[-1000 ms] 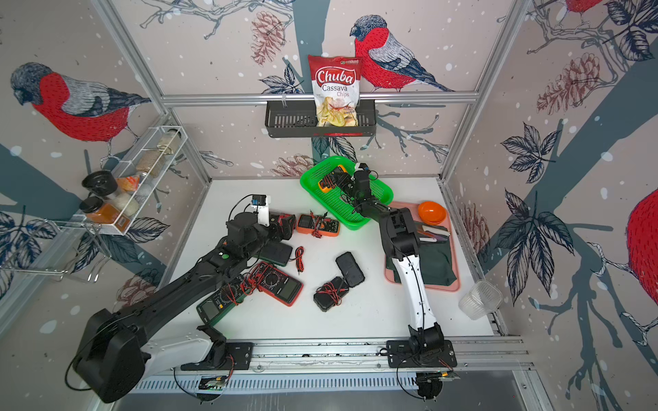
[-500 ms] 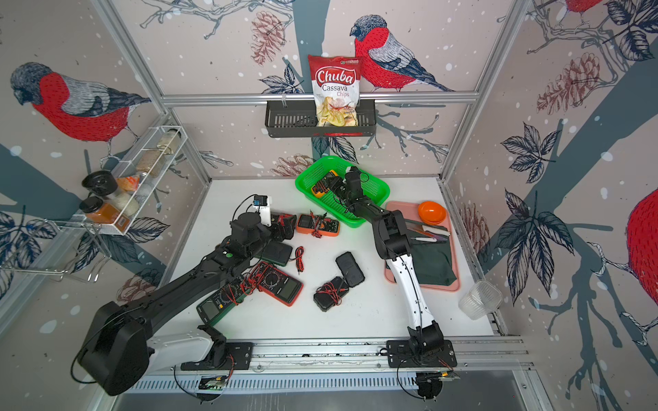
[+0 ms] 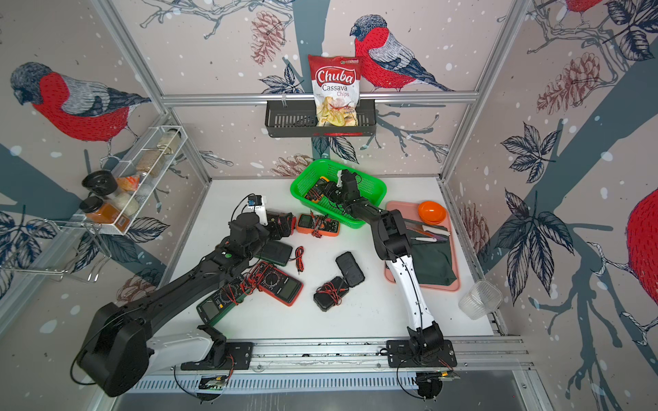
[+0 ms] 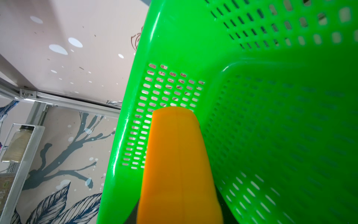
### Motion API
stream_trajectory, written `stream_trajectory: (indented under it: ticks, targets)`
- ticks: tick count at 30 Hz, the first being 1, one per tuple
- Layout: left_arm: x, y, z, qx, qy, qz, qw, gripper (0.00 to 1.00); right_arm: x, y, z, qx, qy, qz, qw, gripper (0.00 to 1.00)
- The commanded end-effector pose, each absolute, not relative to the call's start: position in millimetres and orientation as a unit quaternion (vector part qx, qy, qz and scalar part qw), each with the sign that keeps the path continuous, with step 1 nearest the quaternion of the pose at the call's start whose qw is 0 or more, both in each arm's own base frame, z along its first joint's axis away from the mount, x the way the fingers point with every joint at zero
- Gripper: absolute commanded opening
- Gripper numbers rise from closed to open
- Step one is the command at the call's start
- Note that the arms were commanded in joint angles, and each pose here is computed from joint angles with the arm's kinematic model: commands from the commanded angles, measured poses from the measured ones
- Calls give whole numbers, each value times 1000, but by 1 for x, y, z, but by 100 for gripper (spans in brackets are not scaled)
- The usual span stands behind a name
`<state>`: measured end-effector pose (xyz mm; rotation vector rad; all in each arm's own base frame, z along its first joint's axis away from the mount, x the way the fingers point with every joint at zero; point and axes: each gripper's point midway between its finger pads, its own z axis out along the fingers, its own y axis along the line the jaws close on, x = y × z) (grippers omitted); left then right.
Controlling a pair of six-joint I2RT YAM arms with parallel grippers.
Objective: Put the multimeter into the basket
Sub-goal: Place the multimeter in the basket, then pick up the multimeter from the center of the board.
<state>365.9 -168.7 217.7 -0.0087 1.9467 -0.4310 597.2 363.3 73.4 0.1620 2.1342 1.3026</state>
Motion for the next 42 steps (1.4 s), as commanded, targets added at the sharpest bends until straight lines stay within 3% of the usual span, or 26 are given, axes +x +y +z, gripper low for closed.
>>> stream_trajectory:
  ticks: [1, 12, 24, 30, 42]
  targets:
    - [369, -164, 229, -24, 805, -187, 562, 98, 571, 369, 51, 26, 842, 471, 262, 33]
    - [369, -161, 224, -30, 806, -182, 562, 98, 590, 339, 45, 23, 861, 424, 279, 100]
    - [363, -129, 220, -100, 810, -145, 560, 98, 588, 310, 127, -25, 875, 328, 356, 100]
    - [347, -79, 186, -201, 821, -124, 520, 98, 546, 307, 155, -75, 883, 248, 391, 100]
    - [318, -19, 118, -314, 807, -230, 443, 98, 439, 349, 157, -184, 877, 174, 407, 100]
